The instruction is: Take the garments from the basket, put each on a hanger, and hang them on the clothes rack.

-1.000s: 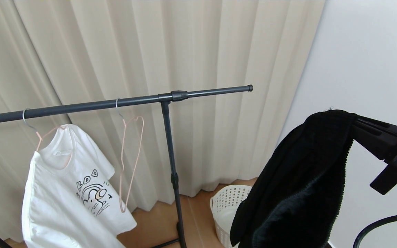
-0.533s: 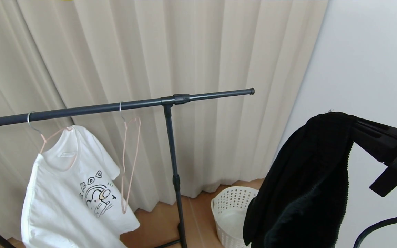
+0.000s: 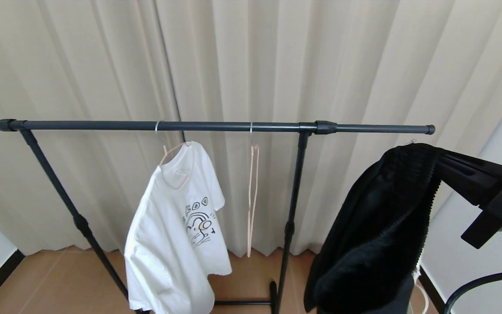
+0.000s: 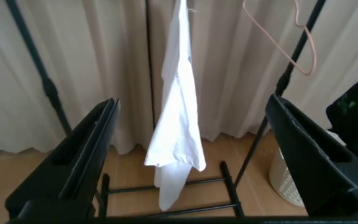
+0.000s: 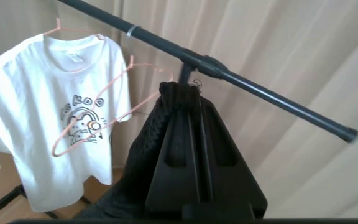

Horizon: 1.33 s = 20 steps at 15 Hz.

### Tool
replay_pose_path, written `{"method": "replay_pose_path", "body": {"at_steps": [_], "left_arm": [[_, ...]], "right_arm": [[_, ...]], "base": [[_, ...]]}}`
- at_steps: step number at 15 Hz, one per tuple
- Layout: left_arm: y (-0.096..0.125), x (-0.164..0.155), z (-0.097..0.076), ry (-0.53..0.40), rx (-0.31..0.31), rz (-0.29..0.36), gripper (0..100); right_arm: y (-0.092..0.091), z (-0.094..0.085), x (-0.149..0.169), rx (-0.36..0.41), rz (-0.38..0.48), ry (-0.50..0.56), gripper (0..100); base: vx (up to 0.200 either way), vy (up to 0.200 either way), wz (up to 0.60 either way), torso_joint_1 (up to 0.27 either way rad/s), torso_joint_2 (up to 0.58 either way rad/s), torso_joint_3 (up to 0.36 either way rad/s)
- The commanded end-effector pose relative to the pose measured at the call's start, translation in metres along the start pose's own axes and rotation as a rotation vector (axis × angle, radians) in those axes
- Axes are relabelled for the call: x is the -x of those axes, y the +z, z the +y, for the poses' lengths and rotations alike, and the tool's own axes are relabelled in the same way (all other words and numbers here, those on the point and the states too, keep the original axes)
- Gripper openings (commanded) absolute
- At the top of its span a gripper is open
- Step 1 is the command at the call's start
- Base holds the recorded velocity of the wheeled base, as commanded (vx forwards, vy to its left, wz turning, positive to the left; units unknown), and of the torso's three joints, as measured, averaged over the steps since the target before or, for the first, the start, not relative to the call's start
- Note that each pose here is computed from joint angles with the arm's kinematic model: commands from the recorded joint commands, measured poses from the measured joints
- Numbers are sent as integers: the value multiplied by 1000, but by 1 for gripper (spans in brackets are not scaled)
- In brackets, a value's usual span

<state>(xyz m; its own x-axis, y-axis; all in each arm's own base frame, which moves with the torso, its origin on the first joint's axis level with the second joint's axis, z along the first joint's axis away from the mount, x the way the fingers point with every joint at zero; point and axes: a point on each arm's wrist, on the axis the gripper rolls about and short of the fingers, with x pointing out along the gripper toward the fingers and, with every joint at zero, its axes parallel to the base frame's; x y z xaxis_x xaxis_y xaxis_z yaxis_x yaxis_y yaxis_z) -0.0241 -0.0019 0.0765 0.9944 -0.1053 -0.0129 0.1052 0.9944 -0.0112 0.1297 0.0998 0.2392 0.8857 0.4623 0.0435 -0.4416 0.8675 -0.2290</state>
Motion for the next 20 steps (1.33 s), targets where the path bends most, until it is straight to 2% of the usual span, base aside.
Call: {"method": "replay_pose_path", "body": {"at_steps": [1, 8, 13, 14, 15, 16, 17, 18, 20], "left_arm": [[0, 0, 0, -2, 1, 2, 100], [0, 0, 0, -2, 1, 4, 100], [0, 0, 0, -11, -8, 9, 100], [5, 0, 0, -26, -30, 4, 100], [32, 1, -1, -40, -52, -9, 100], [58, -6, -1, -48, -17, 34, 100], [84, -22, 0, -60, 57, 107, 100], [101, -40, 1, -99, 75, 178, 100], [117, -75, -4, -201, 116, 310, 100]], "right_arm": [[-1, 0, 0, 1, 3, 1, 0], [-2, 1, -1, 4, 9, 3, 0], [-4, 1, -2, 14, 18, 3, 0], [-4, 2, -4, 19, 24, 2, 0], [-3, 2, -5, 21, 28, -7, 0], [-4, 2, -6, 24, 36, -14, 0], [-4, 2, -11, 27, 53, -43, 0], [-5, 2, -16, 28, 73, -95, 0], [-7, 4, -24, 33, 99, -126, 0]], "base": [[-200, 0, 0, 2, -2, 2], [-200, 0, 0, 2, 2, -1], [0, 0, 0, 0, 0, 0], [0, 0, 0, 0, 0, 0], [0, 0, 0, 0, 0, 0], [0, 0, 0, 0, 0, 0], [0, 0, 0, 0, 0, 0], [0, 0, 0, 0, 0, 0], [0, 0, 0, 0, 0, 0]]}}
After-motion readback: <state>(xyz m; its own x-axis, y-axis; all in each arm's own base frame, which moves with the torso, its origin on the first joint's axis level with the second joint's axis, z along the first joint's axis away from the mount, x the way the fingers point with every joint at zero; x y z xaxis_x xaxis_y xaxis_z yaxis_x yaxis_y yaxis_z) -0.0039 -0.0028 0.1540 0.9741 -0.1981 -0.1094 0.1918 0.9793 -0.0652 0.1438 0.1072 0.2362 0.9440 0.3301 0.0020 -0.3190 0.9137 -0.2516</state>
